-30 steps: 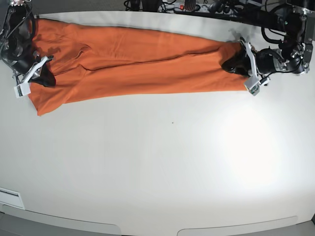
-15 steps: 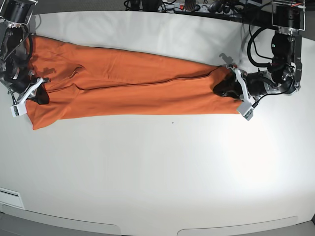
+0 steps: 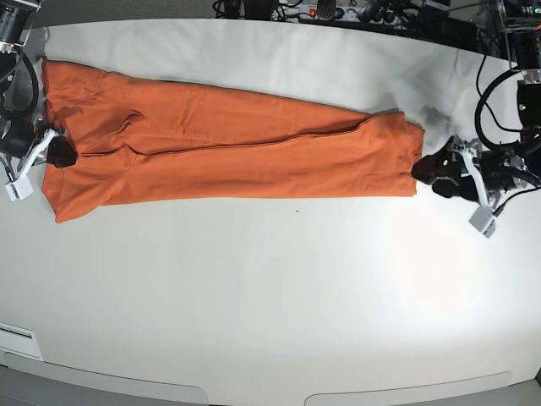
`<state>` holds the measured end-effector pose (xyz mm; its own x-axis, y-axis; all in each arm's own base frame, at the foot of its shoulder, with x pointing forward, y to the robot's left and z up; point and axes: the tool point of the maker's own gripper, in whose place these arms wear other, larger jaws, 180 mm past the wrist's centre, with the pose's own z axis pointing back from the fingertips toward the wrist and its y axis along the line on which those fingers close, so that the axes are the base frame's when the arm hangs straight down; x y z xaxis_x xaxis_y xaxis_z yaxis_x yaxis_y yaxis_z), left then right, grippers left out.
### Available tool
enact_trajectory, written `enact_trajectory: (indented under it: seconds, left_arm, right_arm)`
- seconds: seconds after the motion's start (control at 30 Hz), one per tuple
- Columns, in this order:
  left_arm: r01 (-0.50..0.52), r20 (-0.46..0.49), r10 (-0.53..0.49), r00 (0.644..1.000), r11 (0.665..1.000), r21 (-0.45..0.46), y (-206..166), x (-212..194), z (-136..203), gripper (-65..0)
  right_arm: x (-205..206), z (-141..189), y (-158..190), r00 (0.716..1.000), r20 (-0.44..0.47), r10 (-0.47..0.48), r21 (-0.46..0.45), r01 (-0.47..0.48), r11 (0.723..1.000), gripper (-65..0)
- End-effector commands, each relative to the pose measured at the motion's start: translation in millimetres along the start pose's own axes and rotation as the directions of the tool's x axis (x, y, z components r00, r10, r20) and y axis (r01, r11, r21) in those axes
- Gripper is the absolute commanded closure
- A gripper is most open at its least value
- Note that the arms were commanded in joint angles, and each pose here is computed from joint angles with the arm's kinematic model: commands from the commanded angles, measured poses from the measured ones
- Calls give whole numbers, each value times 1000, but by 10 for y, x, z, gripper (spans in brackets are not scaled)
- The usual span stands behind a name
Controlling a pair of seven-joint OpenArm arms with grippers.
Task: Fold the T-shirt properly
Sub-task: 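Release the left gripper and regrasp the folded hem end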
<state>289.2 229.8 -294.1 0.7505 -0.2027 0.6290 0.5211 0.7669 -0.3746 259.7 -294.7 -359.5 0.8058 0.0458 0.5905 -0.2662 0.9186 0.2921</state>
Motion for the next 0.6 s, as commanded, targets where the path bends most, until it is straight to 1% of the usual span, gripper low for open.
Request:
enact_trajectory:
  seconds: [0.0,0.13,0.23,0.33,0.57]
  left_arm:
    - [0,42,-2,999,1000,29,69,98,155,-418]
    - [-118,106,110,988,990,81,241,-89,357,-418]
    - [-183,131,172,976,980,83,264,-264,368,-418]
    - [-237,157,224,962,969,74,275,-374,273,-418]
    - [-360,213,353,911,933,-3,270,-514,1,-418]
  right_arm:
    - [176,93,-30,999,44,27,-9,-27,1000,-36]
    - [170,92,-30,999,43,26,-8,-26,1000,-36]
    - [169,92,-29,999,43,26,-8,-26,1000,-36]
    - [172,92,-30,999,44,26,-8,-26,1000,-36]
    - [175,93,-29,999,46,26,-8,-26,1000,-36]
